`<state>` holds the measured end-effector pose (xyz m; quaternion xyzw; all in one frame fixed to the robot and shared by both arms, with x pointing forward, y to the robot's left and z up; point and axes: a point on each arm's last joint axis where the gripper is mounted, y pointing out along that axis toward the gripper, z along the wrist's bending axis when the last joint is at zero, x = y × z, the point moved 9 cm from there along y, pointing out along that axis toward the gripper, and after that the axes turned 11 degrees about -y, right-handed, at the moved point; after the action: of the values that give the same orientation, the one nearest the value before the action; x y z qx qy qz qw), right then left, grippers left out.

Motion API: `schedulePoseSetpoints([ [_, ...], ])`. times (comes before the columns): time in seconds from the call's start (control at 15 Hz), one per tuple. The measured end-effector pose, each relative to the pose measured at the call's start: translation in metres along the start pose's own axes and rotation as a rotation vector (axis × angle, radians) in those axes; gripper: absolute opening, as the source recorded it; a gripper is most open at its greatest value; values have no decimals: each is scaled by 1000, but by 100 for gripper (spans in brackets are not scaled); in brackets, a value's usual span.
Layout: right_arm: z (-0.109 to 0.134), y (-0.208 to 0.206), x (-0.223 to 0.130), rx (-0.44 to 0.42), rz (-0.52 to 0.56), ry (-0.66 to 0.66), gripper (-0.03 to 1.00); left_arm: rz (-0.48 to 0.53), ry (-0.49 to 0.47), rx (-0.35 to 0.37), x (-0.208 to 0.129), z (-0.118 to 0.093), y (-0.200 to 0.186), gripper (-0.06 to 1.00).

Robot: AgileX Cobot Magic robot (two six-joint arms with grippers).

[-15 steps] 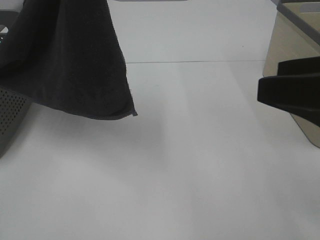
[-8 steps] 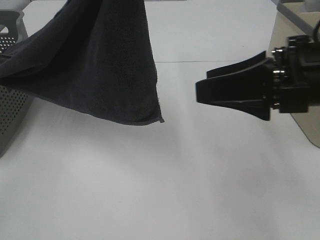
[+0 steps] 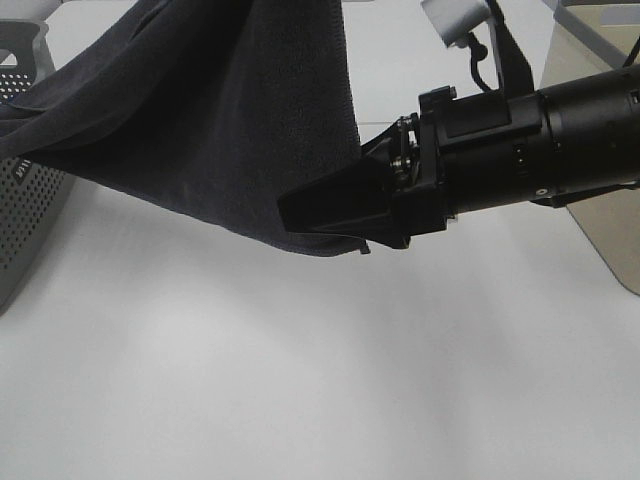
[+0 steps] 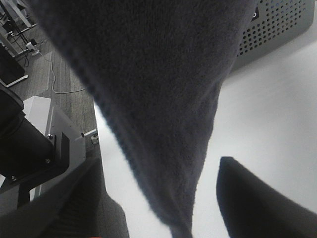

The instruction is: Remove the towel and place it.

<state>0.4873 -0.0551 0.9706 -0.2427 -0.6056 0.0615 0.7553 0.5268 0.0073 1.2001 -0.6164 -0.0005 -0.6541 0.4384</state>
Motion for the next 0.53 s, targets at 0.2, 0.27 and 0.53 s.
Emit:
schedulePoseSetpoints([
  [0.2,0,1,-2,0,9,-5,56,-8,-1,-2,2,-1,3,0],
  [0.27,0,1,-2,0,12,-4,43,-9,-1,-1,2,-1,4,0],
  [0.53,-1,1,-3,-3,15,1,2,-6,-1,-2,1,-1,7,0],
])
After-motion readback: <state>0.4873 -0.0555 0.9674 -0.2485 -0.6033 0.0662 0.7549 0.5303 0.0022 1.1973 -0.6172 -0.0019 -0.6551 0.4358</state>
